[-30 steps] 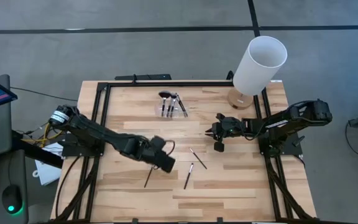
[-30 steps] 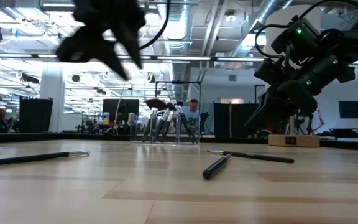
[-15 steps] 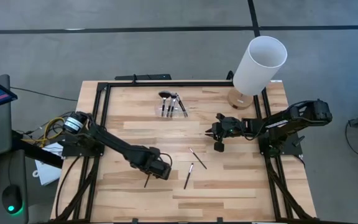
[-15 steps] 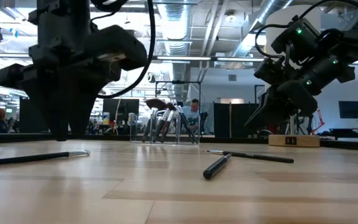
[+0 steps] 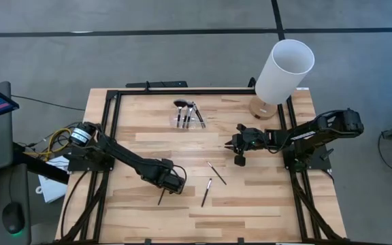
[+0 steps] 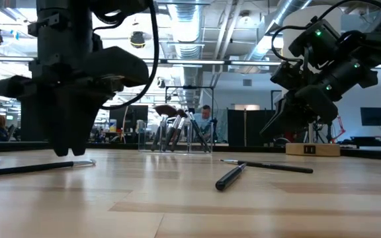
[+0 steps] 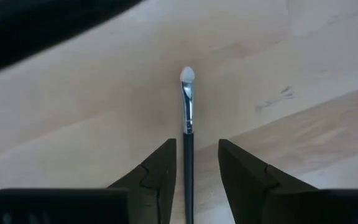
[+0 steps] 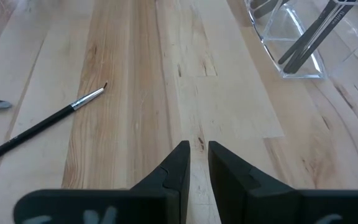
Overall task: Pick & Place Makeup Supplies
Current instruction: Put the makeup brush into the transparent organizer
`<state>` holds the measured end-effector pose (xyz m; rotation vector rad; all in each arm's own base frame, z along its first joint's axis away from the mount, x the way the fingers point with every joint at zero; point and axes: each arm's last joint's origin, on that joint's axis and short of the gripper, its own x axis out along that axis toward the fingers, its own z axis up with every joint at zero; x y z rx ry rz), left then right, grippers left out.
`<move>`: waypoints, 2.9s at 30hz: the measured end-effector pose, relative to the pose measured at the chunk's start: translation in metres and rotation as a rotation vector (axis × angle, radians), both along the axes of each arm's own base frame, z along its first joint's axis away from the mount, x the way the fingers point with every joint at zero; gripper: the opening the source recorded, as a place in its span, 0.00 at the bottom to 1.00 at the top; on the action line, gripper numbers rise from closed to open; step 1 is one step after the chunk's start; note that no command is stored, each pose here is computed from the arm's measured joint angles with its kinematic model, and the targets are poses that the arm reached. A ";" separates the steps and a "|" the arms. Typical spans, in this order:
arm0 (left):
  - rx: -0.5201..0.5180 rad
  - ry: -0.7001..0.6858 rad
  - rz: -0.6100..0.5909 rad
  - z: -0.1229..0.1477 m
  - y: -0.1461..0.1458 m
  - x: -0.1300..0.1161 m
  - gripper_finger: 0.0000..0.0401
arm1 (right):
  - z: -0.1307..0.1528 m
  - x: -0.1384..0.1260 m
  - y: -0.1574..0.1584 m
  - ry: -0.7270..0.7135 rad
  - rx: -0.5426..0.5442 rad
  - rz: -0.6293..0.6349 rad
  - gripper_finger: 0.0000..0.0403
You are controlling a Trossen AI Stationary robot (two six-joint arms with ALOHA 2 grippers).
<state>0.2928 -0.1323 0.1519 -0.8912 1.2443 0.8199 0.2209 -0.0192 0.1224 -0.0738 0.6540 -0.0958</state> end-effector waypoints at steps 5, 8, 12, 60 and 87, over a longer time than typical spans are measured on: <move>0.018 -0.004 -0.002 0.000 0.001 0.000 0.29 | 0.000 0.000 0.000 0.000 0.000 0.000 0.13; 0.022 0.001 -0.003 -0.001 0.001 -0.001 0.29 | 0.000 0.000 0.000 0.000 0.000 0.000 0.13; 0.032 0.017 -0.002 -0.006 0.003 -0.005 0.29 | 0.000 0.000 0.000 0.000 0.000 0.000 0.13; 0.181 -0.087 -0.119 0.010 0.012 -0.015 0.03 | 0.000 0.000 0.000 -0.001 -0.003 0.001 0.13; 0.784 -0.757 -0.161 0.096 0.069 0.043 0.04 | 0.028 0.014 0.006 -0.330 0.165 0.212 0.13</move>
